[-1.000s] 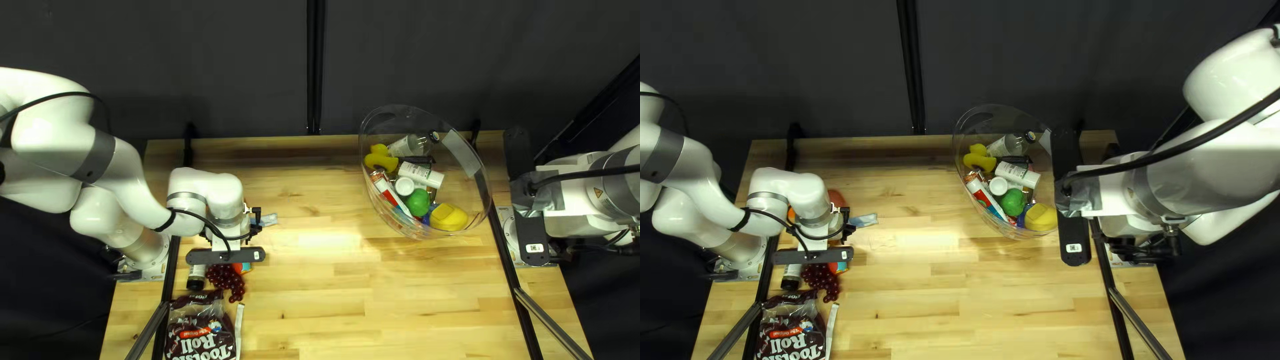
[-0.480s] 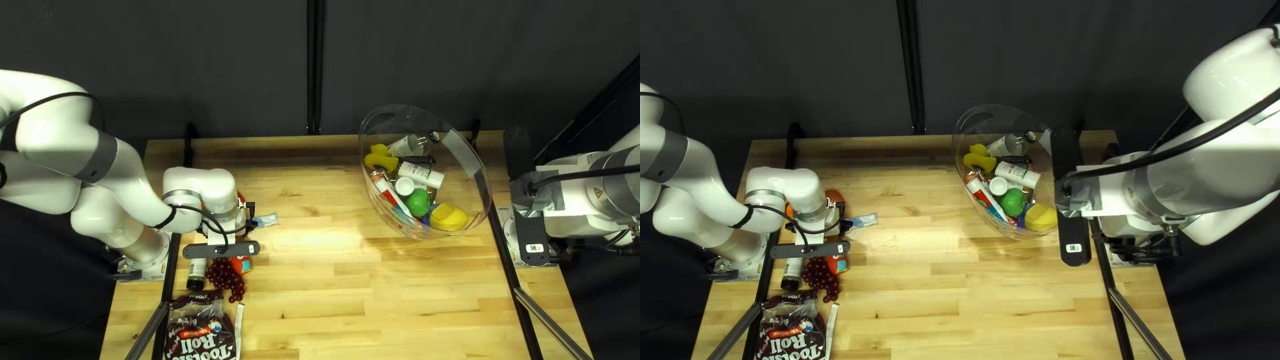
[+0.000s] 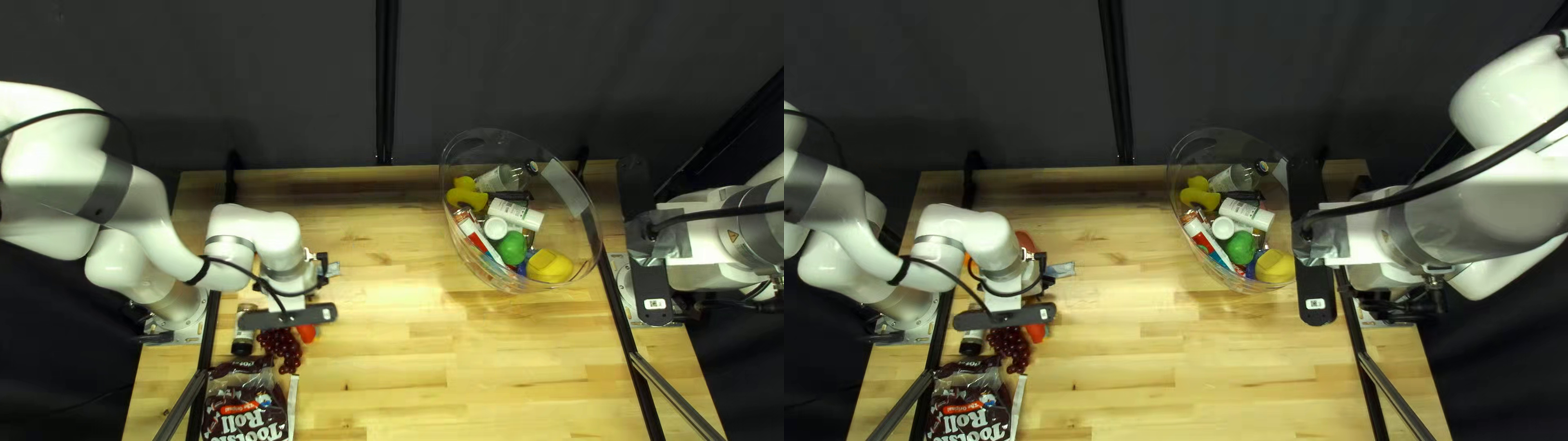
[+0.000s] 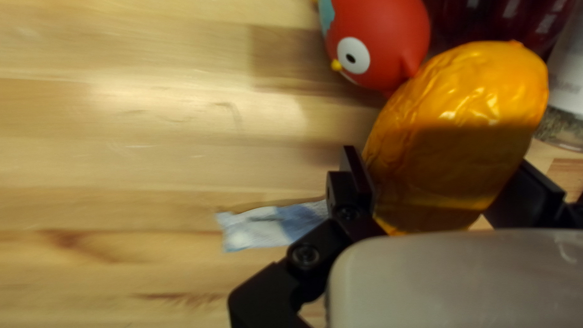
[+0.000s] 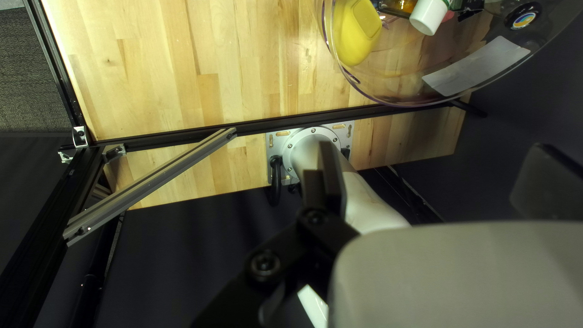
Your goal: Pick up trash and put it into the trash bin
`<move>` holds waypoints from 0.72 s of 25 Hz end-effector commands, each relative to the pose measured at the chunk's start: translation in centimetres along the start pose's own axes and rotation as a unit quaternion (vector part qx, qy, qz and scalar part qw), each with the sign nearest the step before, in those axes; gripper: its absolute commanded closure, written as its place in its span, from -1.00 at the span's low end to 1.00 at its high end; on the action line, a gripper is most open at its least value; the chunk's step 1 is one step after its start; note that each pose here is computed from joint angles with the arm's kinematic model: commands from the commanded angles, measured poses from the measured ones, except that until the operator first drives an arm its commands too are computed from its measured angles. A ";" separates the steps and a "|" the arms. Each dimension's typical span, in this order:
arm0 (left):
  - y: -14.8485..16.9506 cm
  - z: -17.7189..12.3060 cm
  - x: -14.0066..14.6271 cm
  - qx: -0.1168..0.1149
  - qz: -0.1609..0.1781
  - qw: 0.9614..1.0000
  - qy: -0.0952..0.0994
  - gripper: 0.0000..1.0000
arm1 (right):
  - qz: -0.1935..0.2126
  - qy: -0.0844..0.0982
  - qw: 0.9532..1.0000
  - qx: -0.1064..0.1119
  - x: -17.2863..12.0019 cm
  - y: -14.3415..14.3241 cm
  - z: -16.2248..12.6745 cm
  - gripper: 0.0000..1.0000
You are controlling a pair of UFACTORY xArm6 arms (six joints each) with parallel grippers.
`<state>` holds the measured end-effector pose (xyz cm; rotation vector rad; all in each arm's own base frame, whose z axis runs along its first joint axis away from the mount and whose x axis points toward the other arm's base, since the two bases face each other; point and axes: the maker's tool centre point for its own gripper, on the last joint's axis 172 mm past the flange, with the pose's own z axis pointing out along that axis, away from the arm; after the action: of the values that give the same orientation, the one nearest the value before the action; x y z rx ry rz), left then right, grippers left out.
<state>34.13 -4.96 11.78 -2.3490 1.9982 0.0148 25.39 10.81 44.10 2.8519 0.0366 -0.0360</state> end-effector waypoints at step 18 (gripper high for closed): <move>-25.3 -18.1 -1.4 0.232 -0.123 0.964 -0.043 0.96 | 0.000 0.000 1.000 0.000 0.0 0.0 0.0 -1.00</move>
<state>56.27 -2.51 28.86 -2.2185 1.5331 -0.2942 25.39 10.81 44.10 2.8519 0.0366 -0.0360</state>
